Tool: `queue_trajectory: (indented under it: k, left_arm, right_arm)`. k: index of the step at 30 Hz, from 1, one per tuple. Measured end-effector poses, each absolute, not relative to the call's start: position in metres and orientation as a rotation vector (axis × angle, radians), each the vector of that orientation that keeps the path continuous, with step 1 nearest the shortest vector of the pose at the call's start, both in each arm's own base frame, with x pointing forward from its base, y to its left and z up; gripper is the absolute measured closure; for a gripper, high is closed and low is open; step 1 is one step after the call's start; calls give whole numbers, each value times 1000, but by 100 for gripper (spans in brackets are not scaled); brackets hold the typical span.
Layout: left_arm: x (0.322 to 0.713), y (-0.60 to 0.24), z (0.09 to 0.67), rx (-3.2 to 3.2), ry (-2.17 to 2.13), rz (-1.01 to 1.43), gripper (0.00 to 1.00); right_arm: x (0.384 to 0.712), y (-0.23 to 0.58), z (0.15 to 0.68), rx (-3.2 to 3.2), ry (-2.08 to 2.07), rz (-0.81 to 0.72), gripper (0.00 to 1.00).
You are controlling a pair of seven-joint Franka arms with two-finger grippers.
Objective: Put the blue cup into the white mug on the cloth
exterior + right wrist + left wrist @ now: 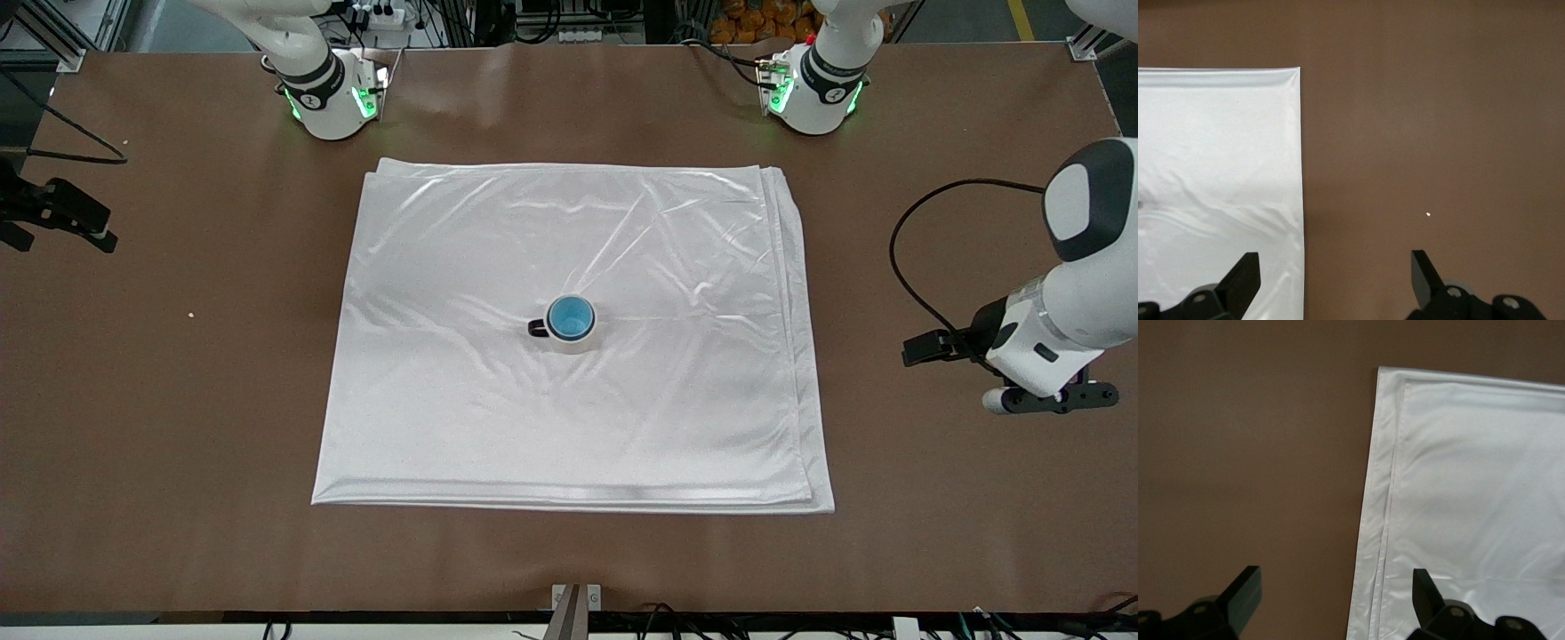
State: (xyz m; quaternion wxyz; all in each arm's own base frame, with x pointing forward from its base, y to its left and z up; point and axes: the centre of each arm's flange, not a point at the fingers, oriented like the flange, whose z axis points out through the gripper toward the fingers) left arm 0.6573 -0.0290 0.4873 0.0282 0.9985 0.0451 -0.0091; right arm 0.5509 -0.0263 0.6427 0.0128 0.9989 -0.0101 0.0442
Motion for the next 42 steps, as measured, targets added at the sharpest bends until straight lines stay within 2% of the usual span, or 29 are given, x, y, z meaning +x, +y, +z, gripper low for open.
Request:
queue_trajectory:
  k: [22,30,42]
  left_arm:
    - [567,-14,618,3143,22,-14,0]
    - [551,-36,631,3143,-33,-21,0]
    - [550,-35,630,3143,-31,-24,0]
  right_arm:
    - [550,-26,641,3114,-35,120,0]
    - [550,-31,642,3113,-49,126,0]
    - [550,-36,642,3112,-64,133,0]
